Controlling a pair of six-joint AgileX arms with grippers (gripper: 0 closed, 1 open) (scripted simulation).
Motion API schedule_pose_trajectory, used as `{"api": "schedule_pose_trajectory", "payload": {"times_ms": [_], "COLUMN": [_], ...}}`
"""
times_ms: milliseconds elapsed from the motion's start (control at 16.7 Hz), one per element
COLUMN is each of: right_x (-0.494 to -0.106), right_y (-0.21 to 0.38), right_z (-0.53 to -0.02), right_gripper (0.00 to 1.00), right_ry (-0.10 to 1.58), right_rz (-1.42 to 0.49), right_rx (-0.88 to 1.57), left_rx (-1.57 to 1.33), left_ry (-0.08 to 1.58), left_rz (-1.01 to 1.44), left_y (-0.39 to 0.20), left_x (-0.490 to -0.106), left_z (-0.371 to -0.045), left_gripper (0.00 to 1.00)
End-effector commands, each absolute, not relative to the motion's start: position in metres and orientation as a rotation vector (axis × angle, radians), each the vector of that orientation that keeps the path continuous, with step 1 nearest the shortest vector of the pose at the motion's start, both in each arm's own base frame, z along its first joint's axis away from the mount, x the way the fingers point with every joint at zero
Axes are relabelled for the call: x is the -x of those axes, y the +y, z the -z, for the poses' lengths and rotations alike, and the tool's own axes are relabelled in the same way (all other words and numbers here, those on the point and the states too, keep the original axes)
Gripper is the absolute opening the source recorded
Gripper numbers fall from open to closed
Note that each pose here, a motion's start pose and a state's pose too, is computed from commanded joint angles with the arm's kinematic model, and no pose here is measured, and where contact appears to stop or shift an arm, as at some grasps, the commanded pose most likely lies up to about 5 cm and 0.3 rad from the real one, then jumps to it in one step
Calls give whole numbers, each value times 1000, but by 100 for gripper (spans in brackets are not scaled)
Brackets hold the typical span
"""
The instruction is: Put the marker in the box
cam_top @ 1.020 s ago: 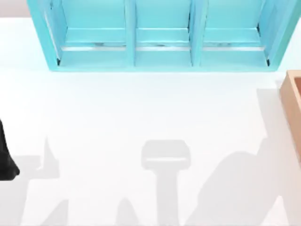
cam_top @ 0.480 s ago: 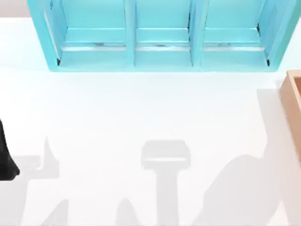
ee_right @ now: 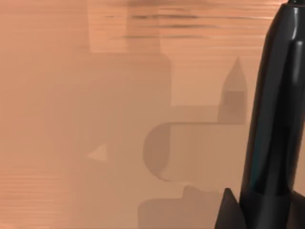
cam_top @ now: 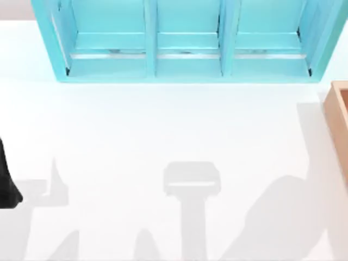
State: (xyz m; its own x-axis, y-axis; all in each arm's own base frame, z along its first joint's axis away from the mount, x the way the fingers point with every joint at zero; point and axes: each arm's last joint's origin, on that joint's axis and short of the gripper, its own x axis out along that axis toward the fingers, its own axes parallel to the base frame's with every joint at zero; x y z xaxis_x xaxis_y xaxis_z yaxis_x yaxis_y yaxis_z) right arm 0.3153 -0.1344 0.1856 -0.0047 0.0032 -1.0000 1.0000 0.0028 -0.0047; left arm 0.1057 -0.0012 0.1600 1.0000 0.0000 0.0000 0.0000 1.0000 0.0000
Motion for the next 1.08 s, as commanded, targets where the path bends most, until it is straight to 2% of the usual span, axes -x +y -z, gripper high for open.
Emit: {"api": "schedule_pose_trajectory", "payload": {"times_ms": [360,1080], "right_x": [-313,-313], "right_y": [-138,-138], "right_z": [-185,-185], "right_gripper": [0,90], "right_ry": [1198,1198], "right_rz": [1193,1193], "right_rx": [-1238,-1238], "left_rx": [0,0], "left_ry": [0,0], "left_rz": [0,0], "left_y": [-1,-1], "left_x": [-106,-106], "left_z": [-160,-160], "left_gripper": [100,100]}}
